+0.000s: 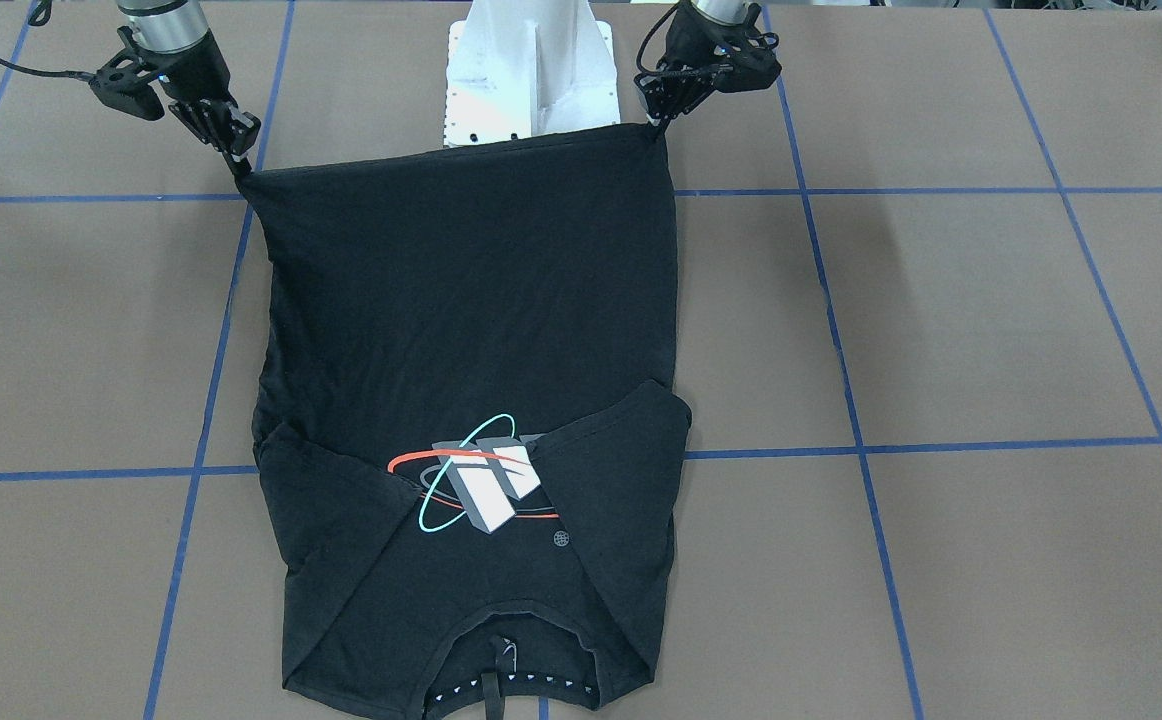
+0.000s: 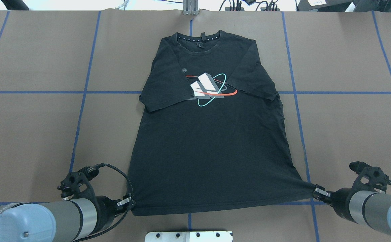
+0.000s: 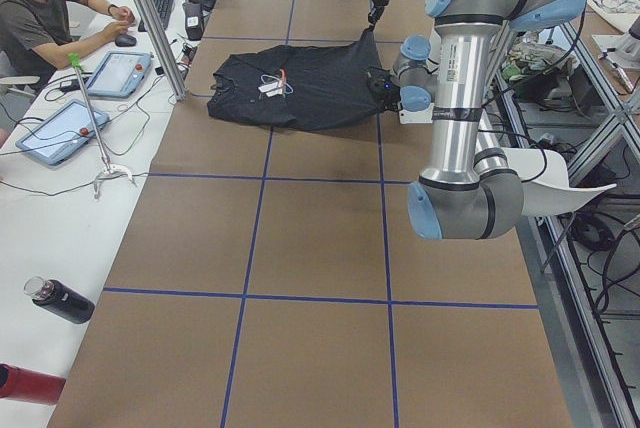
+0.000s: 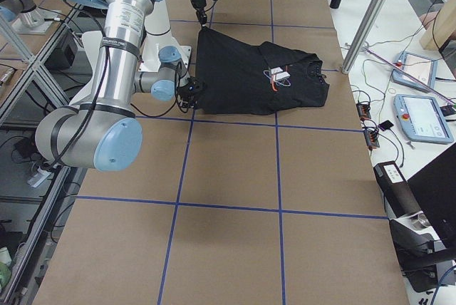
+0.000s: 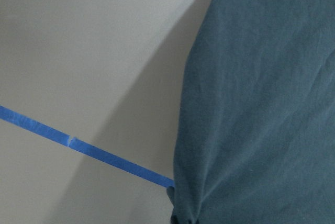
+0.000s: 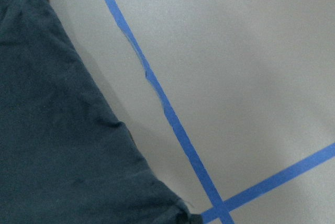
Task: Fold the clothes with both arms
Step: 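Move the left gripper to the other hem corner and grasp both corners, then lift the hem with both grippers and fold it toward the collar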
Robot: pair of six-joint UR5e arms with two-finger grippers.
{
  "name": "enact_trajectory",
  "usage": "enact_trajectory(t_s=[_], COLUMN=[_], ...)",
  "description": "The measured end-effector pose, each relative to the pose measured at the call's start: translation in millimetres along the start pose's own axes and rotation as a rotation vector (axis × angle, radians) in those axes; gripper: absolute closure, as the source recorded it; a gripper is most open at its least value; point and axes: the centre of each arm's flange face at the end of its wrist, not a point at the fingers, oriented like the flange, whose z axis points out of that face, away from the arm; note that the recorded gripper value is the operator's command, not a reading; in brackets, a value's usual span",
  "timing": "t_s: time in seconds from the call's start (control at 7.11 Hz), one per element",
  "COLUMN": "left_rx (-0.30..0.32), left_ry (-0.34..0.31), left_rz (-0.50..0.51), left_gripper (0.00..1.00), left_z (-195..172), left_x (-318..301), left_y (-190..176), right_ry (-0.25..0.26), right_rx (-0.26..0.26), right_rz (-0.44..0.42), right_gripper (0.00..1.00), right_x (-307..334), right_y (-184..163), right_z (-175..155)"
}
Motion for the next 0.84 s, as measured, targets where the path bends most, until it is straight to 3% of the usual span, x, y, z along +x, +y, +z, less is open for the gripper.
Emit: enact_trajectory(t_s=[0.28,0.7,0.84], left_rx=[0.018,0.122,0.158], left_ry=[0.032,0.088,0.091], left_rz=[0.009,0.067,0.078], left_gripper=[1.00,1.00,1.00], left_z=[-9.7,-20.4,-19.5], left_x=[12.7,56.6,69.3], left_y=[-15.8,-98.4,-127.1], right_ry=[-0.013,-0.069,-0.064], right_rx=[-0.024,-0.086,-0.076], right_rz=[0.023,0.102,0.109], right_gripper=[1.00,1.00,1.00], right_x=[-10.1,-50.6,-75.6], right_y=[-24.9,-93.7,-120.3], right_z=[-10.8,-29.0,-32.8])
